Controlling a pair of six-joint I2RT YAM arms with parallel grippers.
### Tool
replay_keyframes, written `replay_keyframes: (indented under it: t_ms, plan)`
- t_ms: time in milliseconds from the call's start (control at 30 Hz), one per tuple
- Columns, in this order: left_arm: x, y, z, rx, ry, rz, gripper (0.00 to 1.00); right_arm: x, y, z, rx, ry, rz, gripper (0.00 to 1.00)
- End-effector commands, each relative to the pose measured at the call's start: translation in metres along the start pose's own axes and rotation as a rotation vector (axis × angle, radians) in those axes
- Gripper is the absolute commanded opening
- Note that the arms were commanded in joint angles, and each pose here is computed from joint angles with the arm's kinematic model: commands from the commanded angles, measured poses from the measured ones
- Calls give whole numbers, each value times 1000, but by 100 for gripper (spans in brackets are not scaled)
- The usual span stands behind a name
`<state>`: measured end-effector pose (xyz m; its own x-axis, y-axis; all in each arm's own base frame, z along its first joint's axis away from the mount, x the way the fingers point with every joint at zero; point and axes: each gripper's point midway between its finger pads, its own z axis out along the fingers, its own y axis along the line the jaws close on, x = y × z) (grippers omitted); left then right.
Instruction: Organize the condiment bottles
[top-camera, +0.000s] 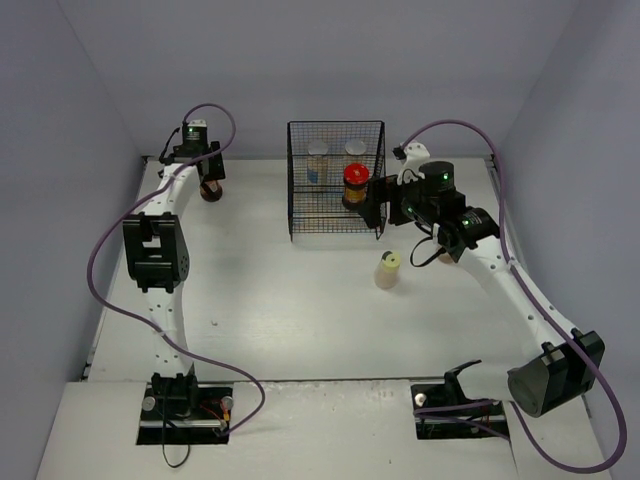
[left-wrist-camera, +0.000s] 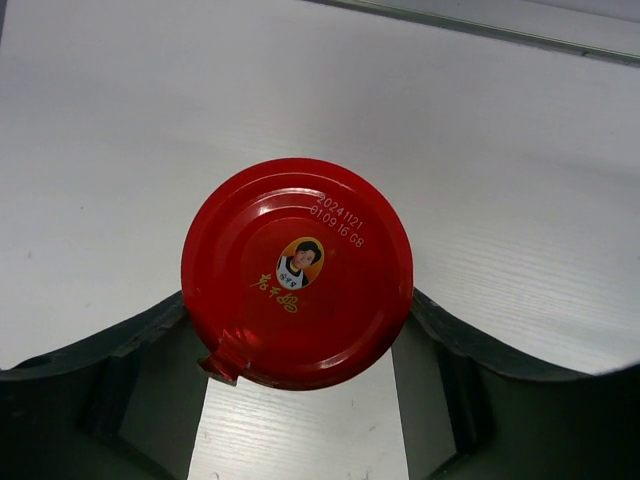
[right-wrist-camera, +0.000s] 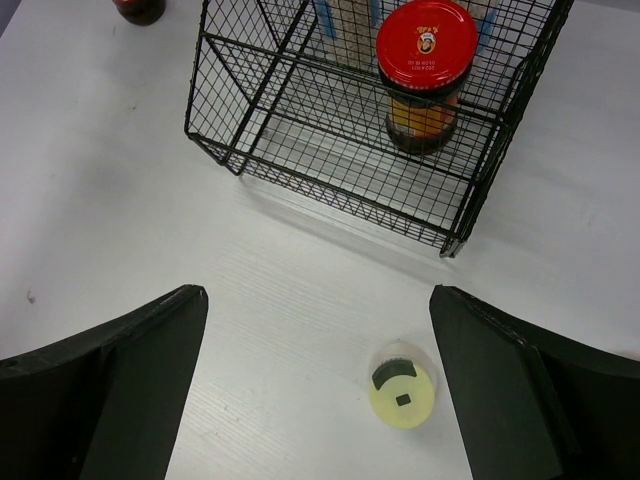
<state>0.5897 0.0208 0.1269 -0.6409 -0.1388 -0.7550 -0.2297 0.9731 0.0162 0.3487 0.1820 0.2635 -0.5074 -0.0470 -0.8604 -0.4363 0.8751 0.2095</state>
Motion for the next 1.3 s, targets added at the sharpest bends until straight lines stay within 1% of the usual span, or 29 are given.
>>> replay_keyframes:
  t_ms: [0, 33, 67, 100, 133, 200, 233, 267, 333, 367, 433, 500, 533, 567, 600, 667, 700, 767, 867, 1000, 1033, 1067, 1100, 1167, 1267]
  plan:
    - [-59, -4, -46, 63, -163, -28, 9, -16, 6, -7, -26, -62, -11, 100]
    - [-56, -4, -49, 68, -155, -28, 4, -17, 7, -7, -26, -64, -10, 100]
    - [-61, -5, -61, 79, -169, -32, 0, -16, 7, -8, -25, -61, -8, 100]
    - [-63, -7, -68, 90, -174, -34, 0, -17, 8, -10, -27, -67, -8, 100]
    - [-71, -8, -83, 104, -195, -35, 0, -17, 8, -11, -27, -68, -8, 100]
    - [-65, -14, -97, 124, -181, -26, 0, -17, 9, -14, -28, -73, -5, 100]
    - [-73, -15, -115, 133, -204, -26, 0, -17, 9, -15, -28, -74, -2, 100]
    - [-67, -17, -121, 136, -188, -23, 0, -18, 9, -16, -29, -77, -2, 100]
    - [-73, -26, -148, 160, -212, -16, 0, -19, 10, -19, -28, -83, 1, 100]
    - [-70, -29, -157, 167, -201, -12, 0, -19, 10, -22, -26, -87, 3, 100]
    - [-75, -42, -183, 195, -223, -6, 0, -20, 10, -24, -27, -93, 5, 100]
    - [-74, -50, -202, 207, -220, -17, 0, -22, 10, -28, -21, -103, 6, 100]
    - [-75, -61, -216, 234, -228, -27, 0, -22, 10, -30, -20, -105, 5, 100]
    - [-71, -64, -223, 237, -211, -28, 0, -23, 10, -33, -18, -111, 6, 100]
    - [-78, -70, -235, 252, -228, -32, 0, -23, 9, -35, -11, -114, 6, 100]
    - [-73, -90, -255, 283, -220, -18, 0, -26, 9, -40, -5, -126, 3, 100]
    - [-79, -97, -268, 300, -242, -17, 0, -27, 9, -42, -1, -130, 3, 100]
    - [-77, -118, -284, 337, -247, -6, 0, -28, 8, -46, 6, -137, 2, 100]
    - [-85, -143, -306, 381, -280, -17, 0, -28, 7, -50, 15, -139, 5, 100]
    - [-91, -175, -316, 428, -307, -6, 0, -26, 7, -55, 19, -141, 6, 100]
    - [-89, -183, -310, 428, -300, 2, 0, -25, 7, -56, 20, -140, 8, 100]
    - [-97, -188, -317, 446, -324, -3, 0, -25, 6, -58, 24, -144, 9, 100]
    - [-94, -198, -313, 452, -318, 7, 0, -23, 6, -58, 24, -139, 10, 100]
    - [-105, -206, -317, 460, -360, 2, 0, -21, 6, -61, 27, -139, 10, 100]
    - [-111, -216, -308, 447, -395, 12, 0, -16, 5, -64, 31, -132, 13, 100]
